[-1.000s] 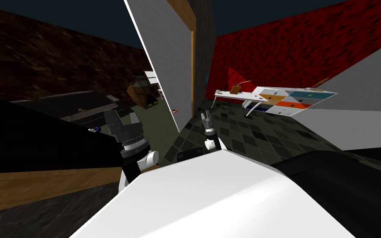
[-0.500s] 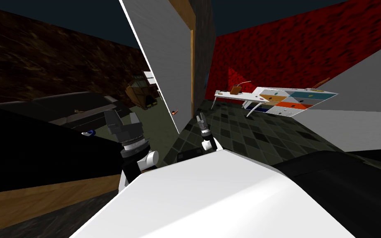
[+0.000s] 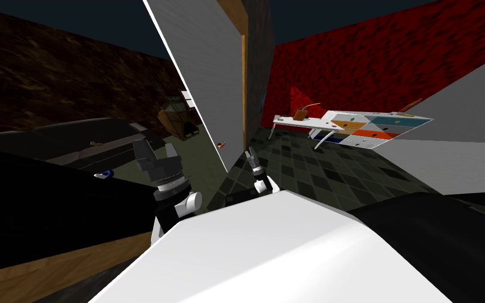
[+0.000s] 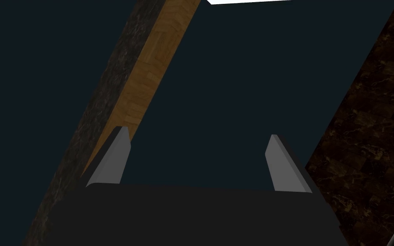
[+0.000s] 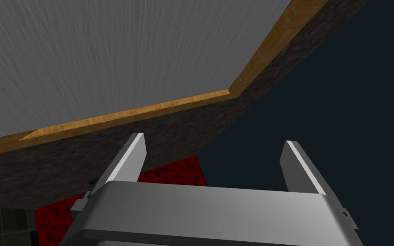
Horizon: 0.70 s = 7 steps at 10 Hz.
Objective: Push the door open
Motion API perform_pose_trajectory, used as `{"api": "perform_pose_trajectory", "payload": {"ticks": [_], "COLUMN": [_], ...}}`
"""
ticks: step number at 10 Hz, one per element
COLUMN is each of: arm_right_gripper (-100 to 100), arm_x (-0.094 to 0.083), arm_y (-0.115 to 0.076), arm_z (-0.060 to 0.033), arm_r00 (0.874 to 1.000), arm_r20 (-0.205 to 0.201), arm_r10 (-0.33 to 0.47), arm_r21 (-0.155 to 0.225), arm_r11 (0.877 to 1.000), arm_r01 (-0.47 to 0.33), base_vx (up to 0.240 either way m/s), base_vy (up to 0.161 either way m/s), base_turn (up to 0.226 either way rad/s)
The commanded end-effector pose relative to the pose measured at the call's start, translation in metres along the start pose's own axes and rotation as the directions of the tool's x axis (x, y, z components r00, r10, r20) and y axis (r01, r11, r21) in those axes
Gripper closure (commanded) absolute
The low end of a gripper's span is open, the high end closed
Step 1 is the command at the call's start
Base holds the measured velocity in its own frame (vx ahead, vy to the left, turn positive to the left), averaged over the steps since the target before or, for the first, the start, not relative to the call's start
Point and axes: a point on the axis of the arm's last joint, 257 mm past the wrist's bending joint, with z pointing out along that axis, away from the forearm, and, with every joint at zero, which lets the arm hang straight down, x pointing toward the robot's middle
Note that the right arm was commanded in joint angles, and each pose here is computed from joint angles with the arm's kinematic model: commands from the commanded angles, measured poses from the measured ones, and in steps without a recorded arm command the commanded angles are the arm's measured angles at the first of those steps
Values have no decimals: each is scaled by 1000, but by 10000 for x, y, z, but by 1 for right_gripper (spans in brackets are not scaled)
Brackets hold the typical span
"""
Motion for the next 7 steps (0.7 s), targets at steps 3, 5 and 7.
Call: {"api": "perform_pose_trajectory", "payload": {"ticks": [3, 5, 7], "arm_right_gripper": [-100, -100, -100], "arm_x": [302, 463, 625], "arm_y": [-256, -397, -534], "arm_z": [-53, -95, -145], "arm_r00": [997, 993, 988], "arm_r20": [-55, -86, -116], "arm_r10": [49, 75, 99], "arm_r21": [49, 77, 106], "arm_r11": [998, 995, 991], "arm_r01": [-47, -68, -87], "base_vx": [99, 111, 98], "base_vy": [-24, -24, -14], "base_turn": [-14, -11, -14]}}
